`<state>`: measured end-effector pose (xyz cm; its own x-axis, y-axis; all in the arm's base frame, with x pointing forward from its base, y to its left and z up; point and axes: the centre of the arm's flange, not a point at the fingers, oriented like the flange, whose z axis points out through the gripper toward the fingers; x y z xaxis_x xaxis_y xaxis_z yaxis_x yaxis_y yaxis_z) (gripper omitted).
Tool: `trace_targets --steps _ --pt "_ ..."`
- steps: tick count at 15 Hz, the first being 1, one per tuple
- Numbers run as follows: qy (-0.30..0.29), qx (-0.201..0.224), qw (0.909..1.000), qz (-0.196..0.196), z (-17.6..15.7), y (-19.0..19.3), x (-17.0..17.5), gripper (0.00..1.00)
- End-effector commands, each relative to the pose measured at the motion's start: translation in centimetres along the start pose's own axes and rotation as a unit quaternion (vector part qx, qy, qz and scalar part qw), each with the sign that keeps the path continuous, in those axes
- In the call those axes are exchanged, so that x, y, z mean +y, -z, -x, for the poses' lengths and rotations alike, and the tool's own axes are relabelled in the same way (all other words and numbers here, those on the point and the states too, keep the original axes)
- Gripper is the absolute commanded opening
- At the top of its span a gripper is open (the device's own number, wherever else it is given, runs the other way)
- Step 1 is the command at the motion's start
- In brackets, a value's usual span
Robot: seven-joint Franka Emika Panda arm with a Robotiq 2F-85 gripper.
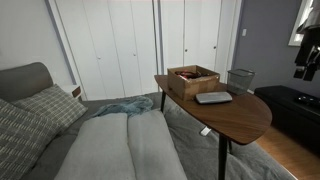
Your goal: Pick up the white marker and put it in the gray pen holder
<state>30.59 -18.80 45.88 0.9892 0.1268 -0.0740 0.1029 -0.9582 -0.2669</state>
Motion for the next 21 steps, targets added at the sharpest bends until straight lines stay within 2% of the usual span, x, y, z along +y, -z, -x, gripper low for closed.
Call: trace_targets --steps 1,8,10,14,17,20,21 --pt "0.0 0.0 1.0 0.0 0.0 0.0 0.0 1.0" --pt "0.0 0.0 1.0 0.0 0.0 0.0 0.0 1.0" --pt "0.049 0.058 0.9971 -0.007 -1.5 -0.3 -3.8 1.0" --pt "0.138 0.105 0.9848 0.001 -5.3 -2.0 -13.5 1.0" --pt "0.203 0.153 0.967 0.017 -6.8 -1.5 -22.2 1.0" --pt "0.234 0.226 0.9454 0.025 -8.0 3.5 -29.6 1.0" --pt "0.228 0.183 0.9559 0.03 -7.5 0.6 -26.3 1.0"
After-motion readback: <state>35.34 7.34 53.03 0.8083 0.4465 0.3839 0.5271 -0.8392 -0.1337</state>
